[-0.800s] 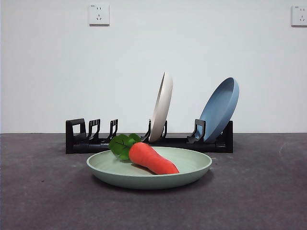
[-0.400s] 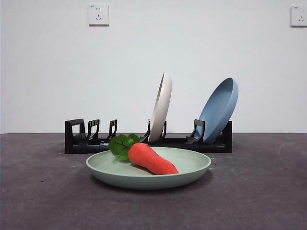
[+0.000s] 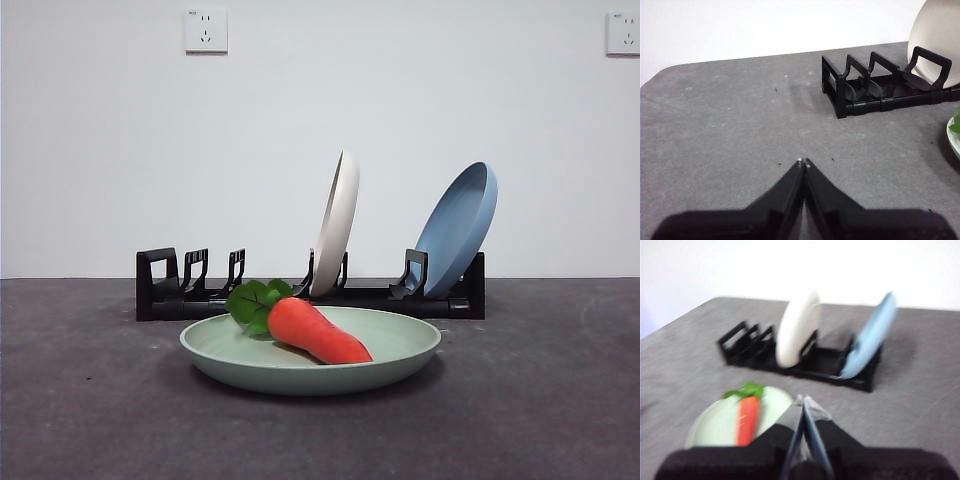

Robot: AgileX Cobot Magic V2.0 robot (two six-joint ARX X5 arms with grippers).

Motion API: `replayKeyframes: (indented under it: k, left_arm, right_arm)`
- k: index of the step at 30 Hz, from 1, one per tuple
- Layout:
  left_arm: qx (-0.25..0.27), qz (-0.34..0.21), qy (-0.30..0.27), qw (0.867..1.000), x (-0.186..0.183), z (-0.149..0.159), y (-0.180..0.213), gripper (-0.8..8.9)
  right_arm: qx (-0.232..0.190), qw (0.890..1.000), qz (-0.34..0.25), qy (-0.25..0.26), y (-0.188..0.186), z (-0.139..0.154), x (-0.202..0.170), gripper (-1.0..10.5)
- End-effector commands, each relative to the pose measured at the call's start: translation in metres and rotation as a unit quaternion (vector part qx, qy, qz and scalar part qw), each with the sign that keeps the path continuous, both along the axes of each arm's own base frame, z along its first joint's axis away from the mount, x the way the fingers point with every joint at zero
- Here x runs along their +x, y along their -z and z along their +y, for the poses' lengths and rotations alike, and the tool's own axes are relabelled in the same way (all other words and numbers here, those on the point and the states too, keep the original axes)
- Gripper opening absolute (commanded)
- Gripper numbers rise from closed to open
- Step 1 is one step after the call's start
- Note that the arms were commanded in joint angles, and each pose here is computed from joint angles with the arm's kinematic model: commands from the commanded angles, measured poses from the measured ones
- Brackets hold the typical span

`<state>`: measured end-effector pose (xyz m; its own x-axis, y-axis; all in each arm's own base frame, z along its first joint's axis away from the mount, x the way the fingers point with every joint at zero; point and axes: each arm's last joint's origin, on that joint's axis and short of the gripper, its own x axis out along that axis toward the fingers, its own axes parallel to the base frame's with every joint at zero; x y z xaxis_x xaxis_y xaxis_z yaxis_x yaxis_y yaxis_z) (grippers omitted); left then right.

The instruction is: Take the green plate from the plate rack,put the plate on the table,take the carrot from the table,put the carrot in the plate

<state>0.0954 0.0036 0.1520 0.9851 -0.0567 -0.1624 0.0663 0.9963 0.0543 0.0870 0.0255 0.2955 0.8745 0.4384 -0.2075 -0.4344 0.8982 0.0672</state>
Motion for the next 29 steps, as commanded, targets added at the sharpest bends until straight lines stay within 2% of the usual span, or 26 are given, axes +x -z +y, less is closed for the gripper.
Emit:
replayKeyframes:
  k: [1,8,11,16,22,27,29]
  left_arm:
    - [-0.003,0.004,-0.002,1.0,0.001,0.0,0.004,-0.03]
    - [-0.003,0.004,-0.002,1.0,0.001,0.0,0.004,-0.03]
    - [-0.003,0.004,-0.002,1.0,0.001,0.0,0.004,-0.03]
    - [-0.003,0.004,-0.002,1.0,0.001,0.0,0.004,-0.03]
    - [-0.003,0.004,-0.002,1.0,0.001,0.0,0.004,-0.03]
    - [-0.003,0.004,-0.002,1.0,0.001,0.0,0.004,-0.03]
    - [-0.003,0.004,-0.002,1.0,0.001,0.0,0.004,-0.03]
  right_arm:
    - [-0.001,1.0,-0.023,0.019,0.032,-0.003,0.004,0.0]
    - [0.008,0.996,-0.068,0.059,0.089,-0.01,0.007,0.0]
    - [0.008,0.993,-0.059,0.097,0.105,-0.012,0.007,0.0]
    - [0.035,0.987,-0.035,0.156,0.127,-0.015,0.008,0.0]
    - [0.043,0.986,-0.014,0.158,0.146,-0.015,0.009,0.0]
    - [0.034,0.987,-0.006,0.157,0.148,-0.015,0.008,0.0]
    - [0.048,0.986,-0.002,0.159,0.148,-0.015,0.008,0.0]
